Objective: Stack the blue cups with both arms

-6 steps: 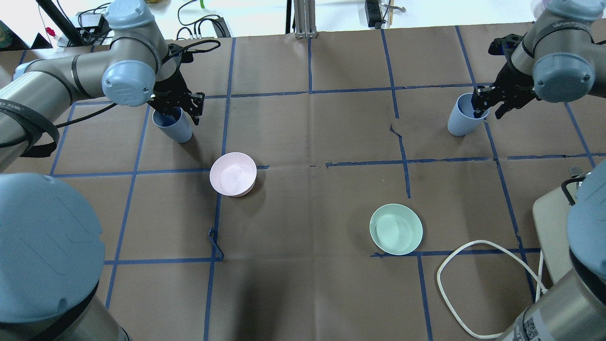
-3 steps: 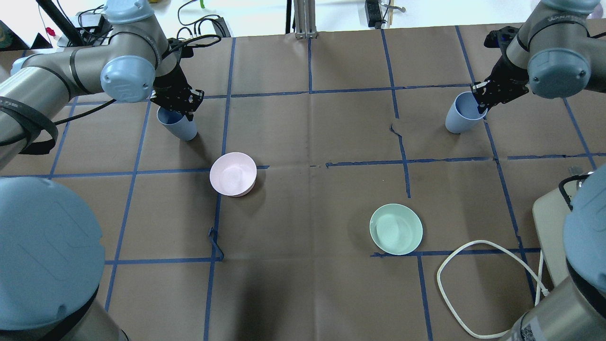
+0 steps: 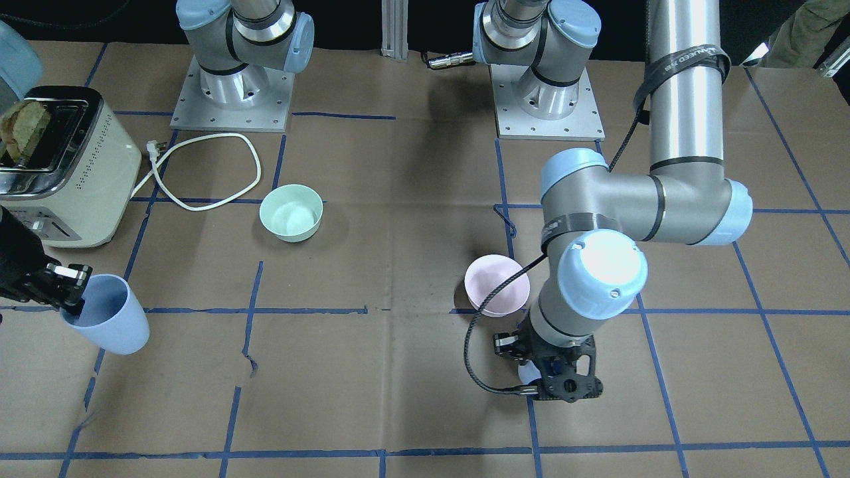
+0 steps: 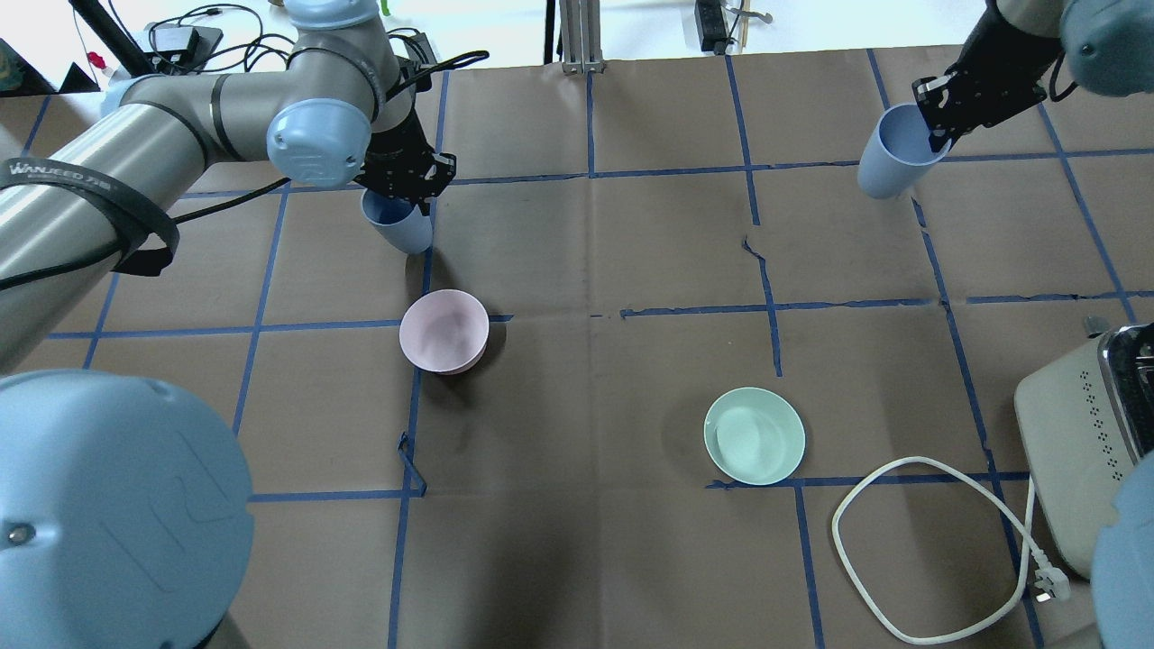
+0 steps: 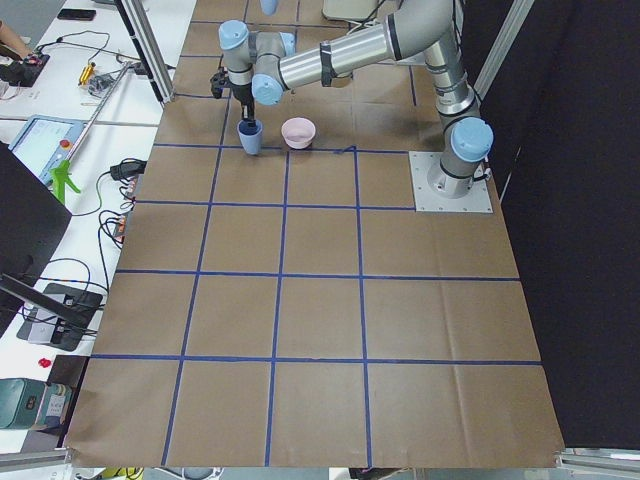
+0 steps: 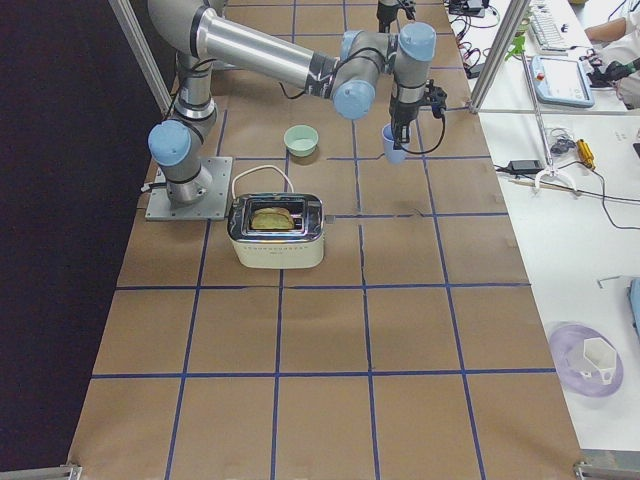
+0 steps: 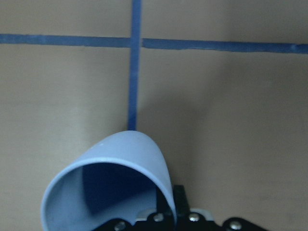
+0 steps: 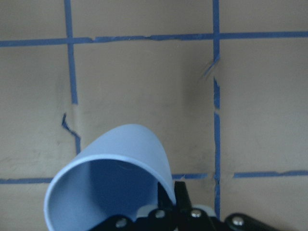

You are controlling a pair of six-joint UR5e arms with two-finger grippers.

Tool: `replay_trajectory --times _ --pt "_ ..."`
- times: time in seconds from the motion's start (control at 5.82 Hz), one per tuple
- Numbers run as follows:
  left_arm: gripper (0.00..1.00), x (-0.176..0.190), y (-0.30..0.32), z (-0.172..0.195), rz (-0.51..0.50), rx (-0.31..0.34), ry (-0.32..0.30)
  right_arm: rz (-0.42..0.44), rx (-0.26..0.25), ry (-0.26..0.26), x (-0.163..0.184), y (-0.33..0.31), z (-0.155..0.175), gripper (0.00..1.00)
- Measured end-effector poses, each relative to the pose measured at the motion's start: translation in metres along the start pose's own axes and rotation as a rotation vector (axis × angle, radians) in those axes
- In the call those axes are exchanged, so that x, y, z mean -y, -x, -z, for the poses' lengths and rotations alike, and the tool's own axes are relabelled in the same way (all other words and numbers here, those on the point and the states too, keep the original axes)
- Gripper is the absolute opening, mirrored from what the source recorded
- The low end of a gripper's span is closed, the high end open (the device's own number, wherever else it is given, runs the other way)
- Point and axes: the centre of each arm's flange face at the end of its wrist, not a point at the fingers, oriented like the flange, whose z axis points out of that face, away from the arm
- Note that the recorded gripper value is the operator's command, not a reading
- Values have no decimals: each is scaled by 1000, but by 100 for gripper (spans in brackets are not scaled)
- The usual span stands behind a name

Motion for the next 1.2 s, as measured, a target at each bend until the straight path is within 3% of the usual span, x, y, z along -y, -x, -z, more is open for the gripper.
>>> replay_trajectory --times 0.17,0.34,0.69,0.86,1.03,1.2 --pt "4 -6 -52 3 42 -9 -21 -58 1 51 -24 22 46 7" --pt "5 -14 -101 3 86 -25 -47 -98 0 83 -45 48 69 7" --pt "9 -43 -177 1 128 -60 -90 -68 -9 97 -59 93 75 7" --pt "72 -54 -194 -2 124 -64 -89 -58 -9 99 -59 98 73 7" --pt "98 -59 -201 -8 114 -59 -84 -53 -8 100 -58 97 71 7" --pt "98 -60 -203 -10 103 -56 -84 -58 -6 104 -56 92 70 7"
